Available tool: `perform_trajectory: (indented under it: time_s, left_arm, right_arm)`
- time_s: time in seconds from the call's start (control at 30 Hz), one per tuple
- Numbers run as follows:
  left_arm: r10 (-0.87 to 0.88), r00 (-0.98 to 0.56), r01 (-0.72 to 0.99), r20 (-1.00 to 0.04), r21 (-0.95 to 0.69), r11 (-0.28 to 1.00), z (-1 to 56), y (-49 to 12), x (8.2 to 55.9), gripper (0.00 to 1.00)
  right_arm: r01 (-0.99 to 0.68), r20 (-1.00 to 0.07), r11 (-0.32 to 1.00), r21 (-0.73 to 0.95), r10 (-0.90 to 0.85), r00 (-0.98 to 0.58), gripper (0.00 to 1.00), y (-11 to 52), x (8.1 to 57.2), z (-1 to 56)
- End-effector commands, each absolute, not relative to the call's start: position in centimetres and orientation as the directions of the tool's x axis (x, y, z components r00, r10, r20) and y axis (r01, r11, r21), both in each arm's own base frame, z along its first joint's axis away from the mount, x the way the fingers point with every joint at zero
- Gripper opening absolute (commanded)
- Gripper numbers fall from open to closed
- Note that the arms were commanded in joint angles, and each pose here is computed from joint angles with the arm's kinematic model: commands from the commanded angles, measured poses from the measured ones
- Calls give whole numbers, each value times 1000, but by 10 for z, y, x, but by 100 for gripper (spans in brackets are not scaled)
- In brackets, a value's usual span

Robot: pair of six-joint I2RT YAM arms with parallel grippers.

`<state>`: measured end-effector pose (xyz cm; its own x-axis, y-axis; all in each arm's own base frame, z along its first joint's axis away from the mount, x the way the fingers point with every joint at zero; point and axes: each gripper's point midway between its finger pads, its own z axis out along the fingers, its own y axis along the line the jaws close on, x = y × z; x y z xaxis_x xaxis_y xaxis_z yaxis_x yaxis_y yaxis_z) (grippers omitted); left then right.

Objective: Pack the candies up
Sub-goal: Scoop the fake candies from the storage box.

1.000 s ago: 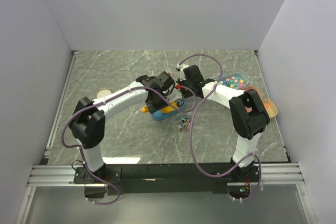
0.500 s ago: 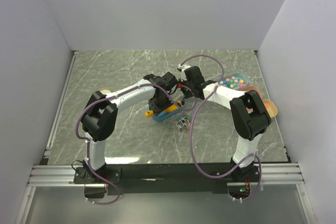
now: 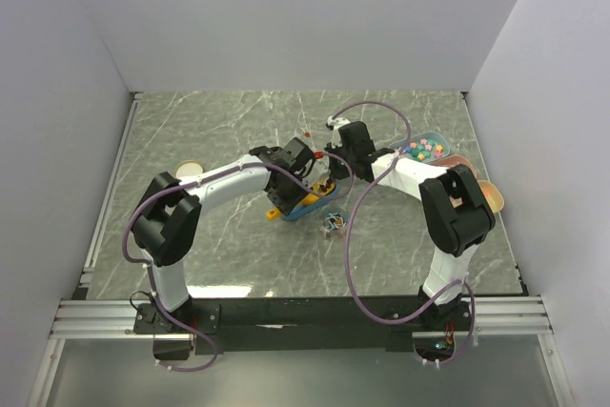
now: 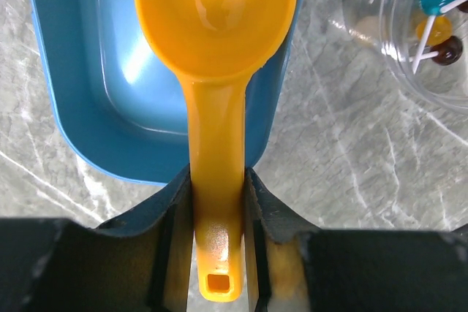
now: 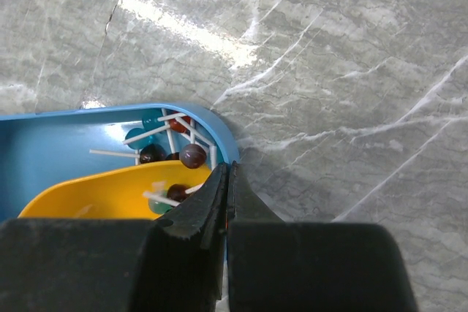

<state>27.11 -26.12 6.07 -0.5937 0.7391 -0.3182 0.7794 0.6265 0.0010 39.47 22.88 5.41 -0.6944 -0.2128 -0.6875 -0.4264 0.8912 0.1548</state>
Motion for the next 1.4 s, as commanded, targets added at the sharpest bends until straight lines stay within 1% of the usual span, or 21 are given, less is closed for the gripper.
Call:
perform_trajectory:
  time_s: [0.0, 0.13, 0.27, 0.3, 0.37, 0.4, 0.57, 0.77, 0.8, 0.87, 0.9, 1.0, 1.17, 1.3, 1.37]
  left_arm:
    - [706, -547, 802, -450, -40, 596, 62, -289, 279, 1]
    - [684, -513, 810, -519, -30, 586, 74, -295, 283, 1]
    - [679, -505, 811, -533, -22, 585, 73, -295, 285, 1]
    - [679, -506, 809, -532, -19, 588, 73, -293, 285, 1]
    - [682, -501, 811, -533, -12, 585, 72, -291, 283, 1]
    - [681, -499, 810, -536, -11, 586, 72, -290, 283, 1]
    - [687, -492, 810, -535, 7, 586, 73, -285, 282, 1]
    - [687, -463, 814, -560, 36, 579, 88, -281, 282, 1]
    - [687, -455, 816, -567, 43, 576, 91, -281, 283, 1]
    - [687, -449, 817, -571, 48, 574, 95, -280, 283, 1]
    - [687, -442, 819, -576, 53, 571, 98, -279, 283, 1]
    - [691, -437, 821, -575, 59, 568, 100, -276, 281, 1]
    - [711, -429, 819, -558, 92, 566, 104, -263, 277, 1]
    - [727, -382, 827, -571, 140, 545, 122, -250, 273, 1]
    - [744, -364, 840, -561, 148, 522, 126, -244, 267, 1]
  right_arm:
    - [-417, -688, 889, 188, -184, -702, 0, 229, 390, 59]
    - [-413, -685, 891, 190, -181, -705, 0, 228, 390, 59]
    - [-411, -688, 891, 191, -177, -704, 1, 228, 391, 62]
    - [-407, -691, 893, 192, -172, -702, 5, 228, 392, 65]
    - [-406, -698, 894, 187, -170, -695, 9, 226, 392, 69]
    - [-404, -700, 895, 186, -168, -695, 13, 225, 392, 71]
    - [-400, -712, 898, 183, -159, -684, 20, 224, 393, 83]
    - [-381, -732, 906, 184, -133, -668, 33, 220, 395, 100]
    - [-380, -734, 906, 187, -128, -667, 38, 220, 396, 102]
    - [-377, -740, 907, 190, -120, -661, 43, 219, 397, 107]
    - [-371, -742, 909, 192, -113, -661, 48, 218, 397, 109]
    - [-365, -747, 910, 197, -102, -657, 54, 217, 397, 114]
    - [-346, -762, 918, 192, -83, -642, 56, 208, 393, 125]
    - [-315, -775, 928, 197, -49, -630, 59, 196, 388, 135]
    - [-295, -785, 934, 201, -26, -619, 61, 188, 385, 142]
